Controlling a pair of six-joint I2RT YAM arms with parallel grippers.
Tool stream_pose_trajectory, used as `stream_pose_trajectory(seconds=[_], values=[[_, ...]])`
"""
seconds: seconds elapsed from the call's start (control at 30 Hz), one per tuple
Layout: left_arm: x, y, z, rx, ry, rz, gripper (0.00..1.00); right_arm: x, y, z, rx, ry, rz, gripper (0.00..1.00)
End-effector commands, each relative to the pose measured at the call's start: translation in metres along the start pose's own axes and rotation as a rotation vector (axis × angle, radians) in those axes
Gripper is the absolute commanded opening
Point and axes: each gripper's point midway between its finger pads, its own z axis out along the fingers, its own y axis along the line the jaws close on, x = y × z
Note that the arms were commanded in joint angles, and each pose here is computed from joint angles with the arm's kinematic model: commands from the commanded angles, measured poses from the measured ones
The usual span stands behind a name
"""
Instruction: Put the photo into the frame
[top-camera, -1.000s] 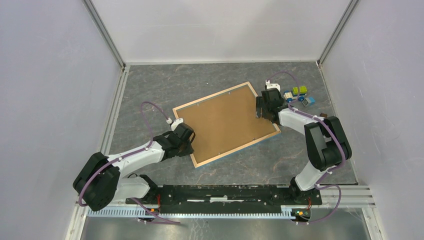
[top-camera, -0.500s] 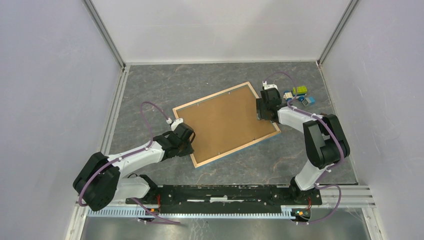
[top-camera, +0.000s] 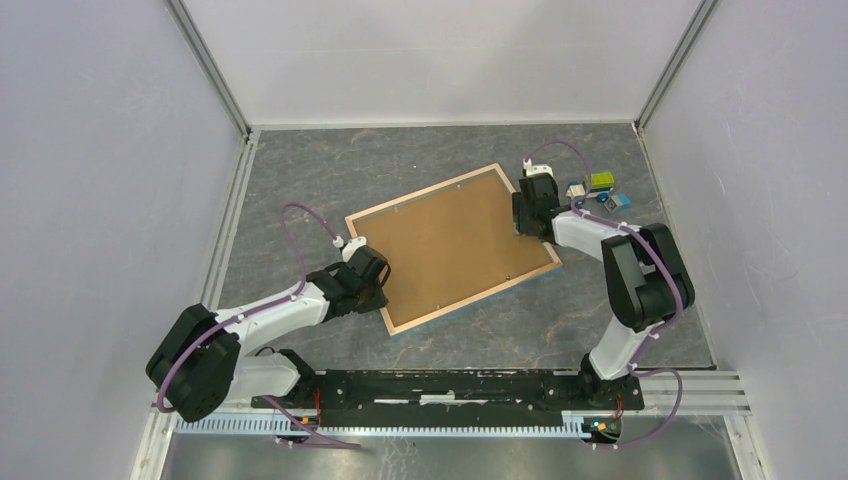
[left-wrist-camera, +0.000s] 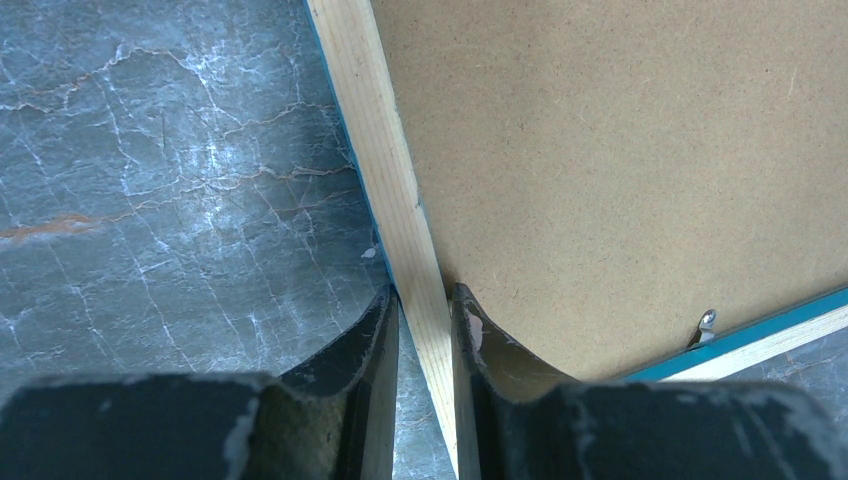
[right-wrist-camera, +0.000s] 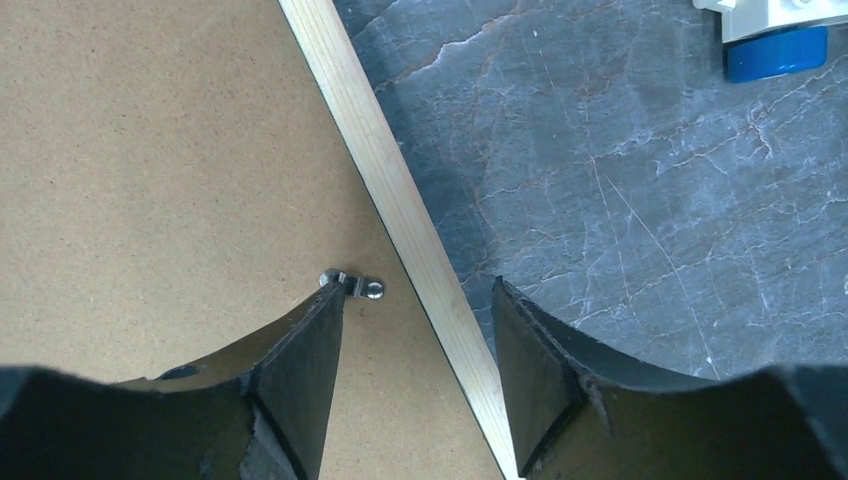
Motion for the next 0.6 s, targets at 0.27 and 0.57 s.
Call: stream_pose_trajectory(seconds=[0.27,0.57], values=[[0.01,0.036,0.007,-0.141,0.004,0.027,0.02,0.005,-0.006,0.007,0.05,0.056,0.004,0.54],[0.01,0.036,0.007,-0.145,0.006,0.027,0.02,0.01,-0.003,0.01,0.039,0.082,0.01,0.45]])
